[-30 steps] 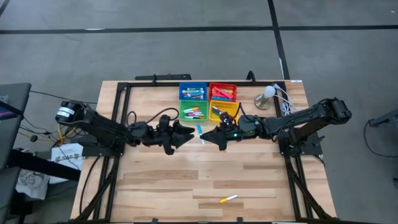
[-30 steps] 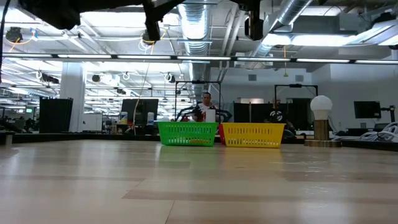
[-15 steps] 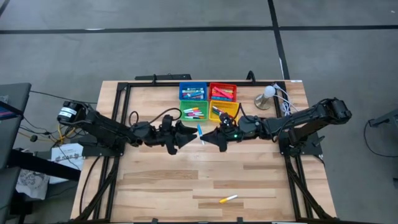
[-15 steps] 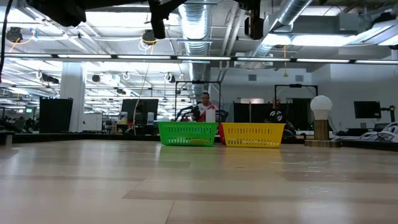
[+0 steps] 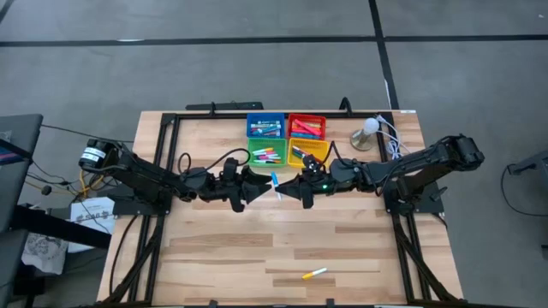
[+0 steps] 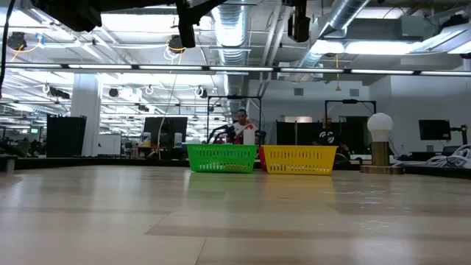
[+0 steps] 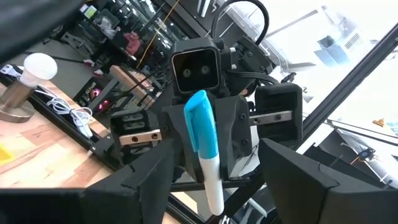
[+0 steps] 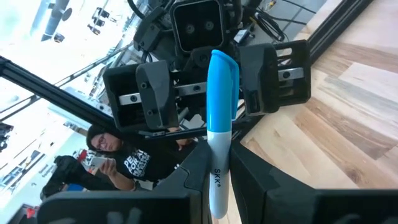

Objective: Pick & Place Markers
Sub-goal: Put the light blue highlighter in the green bin

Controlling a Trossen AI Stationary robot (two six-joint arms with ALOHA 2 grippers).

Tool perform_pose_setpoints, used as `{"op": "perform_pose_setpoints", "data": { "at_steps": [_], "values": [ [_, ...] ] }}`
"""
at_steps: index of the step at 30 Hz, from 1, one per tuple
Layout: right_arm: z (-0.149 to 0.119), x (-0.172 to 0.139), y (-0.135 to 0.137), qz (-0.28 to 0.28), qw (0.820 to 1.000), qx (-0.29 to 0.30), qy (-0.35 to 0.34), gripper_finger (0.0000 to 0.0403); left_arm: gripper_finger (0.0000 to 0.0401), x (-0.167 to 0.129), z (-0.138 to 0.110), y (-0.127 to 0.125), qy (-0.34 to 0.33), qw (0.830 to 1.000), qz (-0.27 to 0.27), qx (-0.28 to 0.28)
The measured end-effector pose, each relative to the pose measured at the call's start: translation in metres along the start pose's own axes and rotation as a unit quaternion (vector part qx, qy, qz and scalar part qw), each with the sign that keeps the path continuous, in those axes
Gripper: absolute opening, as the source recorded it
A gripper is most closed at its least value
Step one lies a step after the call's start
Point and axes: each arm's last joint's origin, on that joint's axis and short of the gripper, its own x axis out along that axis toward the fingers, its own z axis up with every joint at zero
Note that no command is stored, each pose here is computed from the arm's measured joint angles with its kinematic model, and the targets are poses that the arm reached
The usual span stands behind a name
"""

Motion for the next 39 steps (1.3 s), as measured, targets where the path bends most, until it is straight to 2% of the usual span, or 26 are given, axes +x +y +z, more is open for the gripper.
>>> {"op": "perform_pose_setpoints", "data": {
  "at_steps": [7, 11, 18, 24, 31, 39],
  "values": [
    [0.000, 0.000, 0.000, 0.001, 1.000, 0.000, -0.002, 0.0043, 0.0233, 0.013, 0.008, -0.002, -0.008, 1.000, 0.003, 0.002],
    [0.000, 0.000, 0.000, 0.001, 1.000, 0.000, -0.002, 0.0043, 0.0233, 0.025, 0.010, -0.002, 0.005, 1.000, -0.015, 0.005],
    [0.000, 0.000, 0.000, -0.007, 1.000, -0.004, -0.010, 0.0043, 0.0232, 0.028, 0.006, 0.003, 0.022, 1.000, -0.012, -0.014],
    [0.000, 0.000, 0.000, -0.008, 1.000, -0.004, -0.010, 0.0043, 0.0213, 0.028, 0.005, 0.003, 0.031, 0.999, -0.012, -0.014],
    [0.000, 0.000, 0.000, -0.008, 1.000, -0.005, -0.009, 0.0043, 0.0157, 0.028, 0.004, 0.004, 0.029, 0.999, -0.005, -0.014],
    [0.000, 0.000, 0.000, -0.006, 1.000, -0.010, -0.008, 0.0043, 0.0046, 0.027, 0.005, 0.004, 0.028, 0.999, -0.004, -0.018]
  ]
}}
